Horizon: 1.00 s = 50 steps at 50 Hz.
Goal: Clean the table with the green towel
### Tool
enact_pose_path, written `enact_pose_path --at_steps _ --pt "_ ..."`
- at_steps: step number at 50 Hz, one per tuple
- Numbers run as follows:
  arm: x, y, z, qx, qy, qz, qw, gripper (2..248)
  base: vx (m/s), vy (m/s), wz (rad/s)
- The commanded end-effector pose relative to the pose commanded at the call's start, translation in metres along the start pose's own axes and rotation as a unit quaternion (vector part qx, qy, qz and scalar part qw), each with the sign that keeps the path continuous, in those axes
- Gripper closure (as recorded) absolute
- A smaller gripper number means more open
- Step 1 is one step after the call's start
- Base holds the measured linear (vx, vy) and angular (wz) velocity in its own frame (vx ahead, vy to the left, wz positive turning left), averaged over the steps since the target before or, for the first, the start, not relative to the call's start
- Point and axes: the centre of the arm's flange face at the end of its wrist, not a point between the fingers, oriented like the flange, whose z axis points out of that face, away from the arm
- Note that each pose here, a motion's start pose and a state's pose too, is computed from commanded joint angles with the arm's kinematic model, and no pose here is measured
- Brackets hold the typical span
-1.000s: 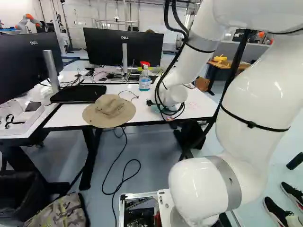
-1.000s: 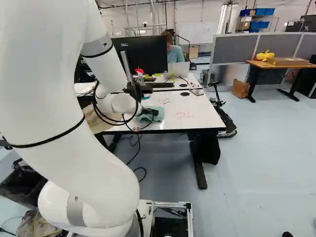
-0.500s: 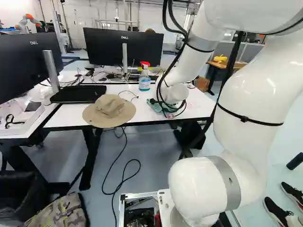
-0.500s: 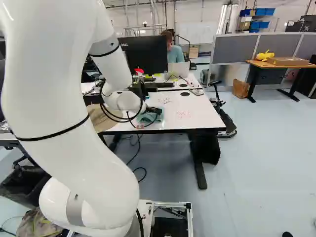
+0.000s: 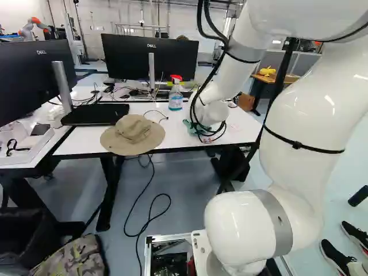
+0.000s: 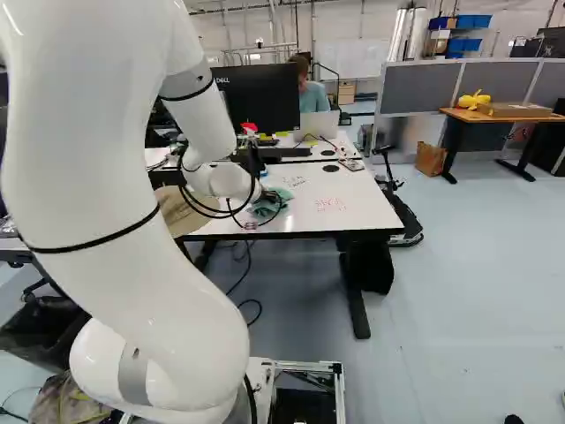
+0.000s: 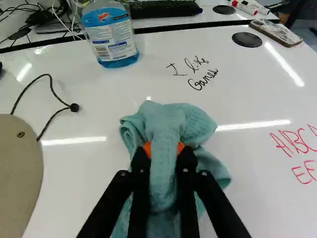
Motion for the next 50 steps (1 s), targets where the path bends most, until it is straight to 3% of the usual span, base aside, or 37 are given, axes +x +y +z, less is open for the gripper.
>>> enact_pose_path --at_steps 17,50 --pt "0.010 0.003 -0.015 -0.001 0.019 0.003 0.9998 201 0.000 0.000 0.000" --pt "0.033 0.048 -0.032 -0.043 0.054 0.037 0.9970 201 0.000 0.000 0.000"
